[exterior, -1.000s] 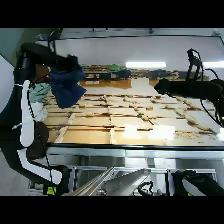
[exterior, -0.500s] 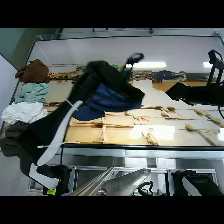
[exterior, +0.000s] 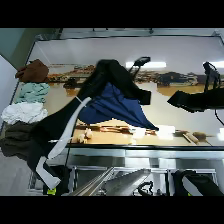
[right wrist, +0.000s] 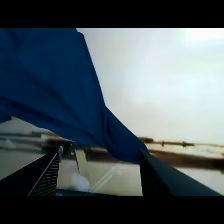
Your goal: Fold the shirts.
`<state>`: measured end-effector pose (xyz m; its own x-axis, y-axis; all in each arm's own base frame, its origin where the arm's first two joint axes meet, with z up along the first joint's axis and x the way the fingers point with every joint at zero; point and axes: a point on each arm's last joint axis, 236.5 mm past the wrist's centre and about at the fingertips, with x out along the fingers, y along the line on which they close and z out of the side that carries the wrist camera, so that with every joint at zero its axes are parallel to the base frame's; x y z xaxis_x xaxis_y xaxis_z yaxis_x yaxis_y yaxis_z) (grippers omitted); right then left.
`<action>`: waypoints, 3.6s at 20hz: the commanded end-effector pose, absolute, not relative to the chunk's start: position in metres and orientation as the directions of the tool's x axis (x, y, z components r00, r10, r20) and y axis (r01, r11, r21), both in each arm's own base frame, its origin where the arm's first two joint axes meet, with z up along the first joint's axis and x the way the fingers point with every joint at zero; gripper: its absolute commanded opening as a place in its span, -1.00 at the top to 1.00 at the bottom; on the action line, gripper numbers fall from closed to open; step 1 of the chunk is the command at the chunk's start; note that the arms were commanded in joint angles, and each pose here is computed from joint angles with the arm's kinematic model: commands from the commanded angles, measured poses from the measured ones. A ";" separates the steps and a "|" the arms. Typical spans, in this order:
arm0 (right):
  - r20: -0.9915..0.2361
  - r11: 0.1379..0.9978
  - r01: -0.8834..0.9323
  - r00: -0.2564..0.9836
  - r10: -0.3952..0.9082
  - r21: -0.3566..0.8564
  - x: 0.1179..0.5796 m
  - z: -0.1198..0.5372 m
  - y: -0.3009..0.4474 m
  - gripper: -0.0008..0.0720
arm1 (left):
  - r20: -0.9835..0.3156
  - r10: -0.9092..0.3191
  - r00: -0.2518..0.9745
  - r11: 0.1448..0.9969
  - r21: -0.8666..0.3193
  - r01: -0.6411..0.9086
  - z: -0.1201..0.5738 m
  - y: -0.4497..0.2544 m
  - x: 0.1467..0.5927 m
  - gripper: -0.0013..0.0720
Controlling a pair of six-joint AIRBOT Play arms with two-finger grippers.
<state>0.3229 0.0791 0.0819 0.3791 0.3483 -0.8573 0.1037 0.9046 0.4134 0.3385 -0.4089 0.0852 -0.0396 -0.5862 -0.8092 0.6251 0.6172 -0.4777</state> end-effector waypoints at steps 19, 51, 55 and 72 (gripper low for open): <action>-0.737 0.740 0.008 -0.077 0.671 0.673 0.300 -0.082 0.181 -0.53 | -0.850 -0.504 0.152 0.840 -0.523 -0.141 -0.098 -0.106 0.316 -0.80; 0.390 0.905 -0.413 0.820 0.419 -0.104 0.155 0.552 0.103 0.93 | 0.224 -0.292 0.930 0.956 0.083 0.281 0.560 -0.087 0.154 0.92; 0.200 0.908 -0.416 0.887 0.416 -0.041 0.217 0.504 0.098 0.93 | 0.003 -0.332 0.943 0.943 0.004 0.332 0.520 -0.081 0.217 0.92; -0.690 0.843 0.010 0.579 0.433 0.538 0.506 -0.030 0.078 0.80 | -0.802 -0.593 0.070 0.787 -0.560 0.258 -0.081 -0.172 0.517 0.32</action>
